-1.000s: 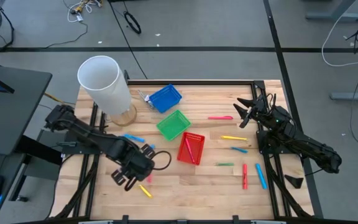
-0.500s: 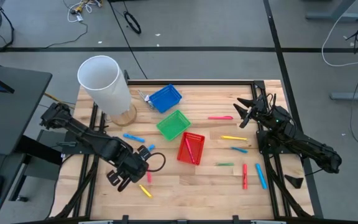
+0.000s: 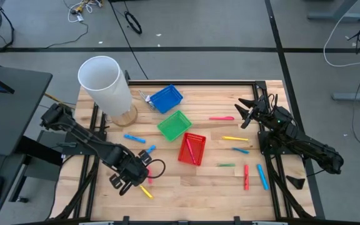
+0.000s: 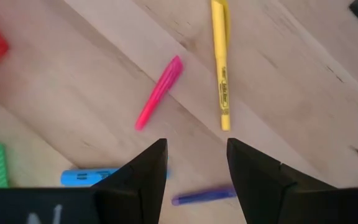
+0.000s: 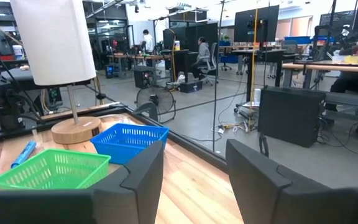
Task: Pick & Place Markers
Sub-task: Put the bottom yellow pen into the red bin
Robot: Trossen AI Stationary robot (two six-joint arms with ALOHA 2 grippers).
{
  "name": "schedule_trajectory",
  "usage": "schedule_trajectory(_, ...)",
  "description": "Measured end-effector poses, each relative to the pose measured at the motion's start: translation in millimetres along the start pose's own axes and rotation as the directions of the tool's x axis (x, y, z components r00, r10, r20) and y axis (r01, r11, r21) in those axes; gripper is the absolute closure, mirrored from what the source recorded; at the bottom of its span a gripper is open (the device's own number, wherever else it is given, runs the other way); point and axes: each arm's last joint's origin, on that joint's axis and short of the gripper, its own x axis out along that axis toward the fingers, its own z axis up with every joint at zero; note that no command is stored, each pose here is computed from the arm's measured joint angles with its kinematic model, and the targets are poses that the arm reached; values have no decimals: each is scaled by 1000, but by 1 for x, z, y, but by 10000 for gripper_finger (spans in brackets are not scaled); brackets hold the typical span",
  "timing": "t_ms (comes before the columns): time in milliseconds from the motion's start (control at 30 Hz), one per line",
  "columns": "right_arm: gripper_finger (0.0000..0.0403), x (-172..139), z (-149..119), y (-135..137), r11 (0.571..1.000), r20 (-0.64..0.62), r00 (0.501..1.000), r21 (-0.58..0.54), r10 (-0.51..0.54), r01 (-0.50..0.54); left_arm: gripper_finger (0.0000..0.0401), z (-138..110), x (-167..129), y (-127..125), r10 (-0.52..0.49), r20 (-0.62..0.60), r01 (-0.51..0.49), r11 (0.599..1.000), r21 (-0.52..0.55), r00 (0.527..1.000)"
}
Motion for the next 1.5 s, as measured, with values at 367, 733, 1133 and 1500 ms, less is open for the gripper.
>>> schedule_trajectory(367,227,0,0,0,1000,0,1000,0,0,0,227,14,37,-6,-35,-31,35,999,-3,999)
schedule_trajectory(733,227,0,0,0,1000,0,1000,0,0,0,227,29,69,-16,-73,-30,73,997,-10,997)
schedule_trajectory(1133,227,0,0,0,1000,1,1000,0,0,0,227,34,105,-15,-145,-62,144,989,-28,987)
schedule_trajectory(1500,227,0,0,0,1000,1,1000,0,0,0,227,37,120,-15,-141,-74,139,990,-29,987)
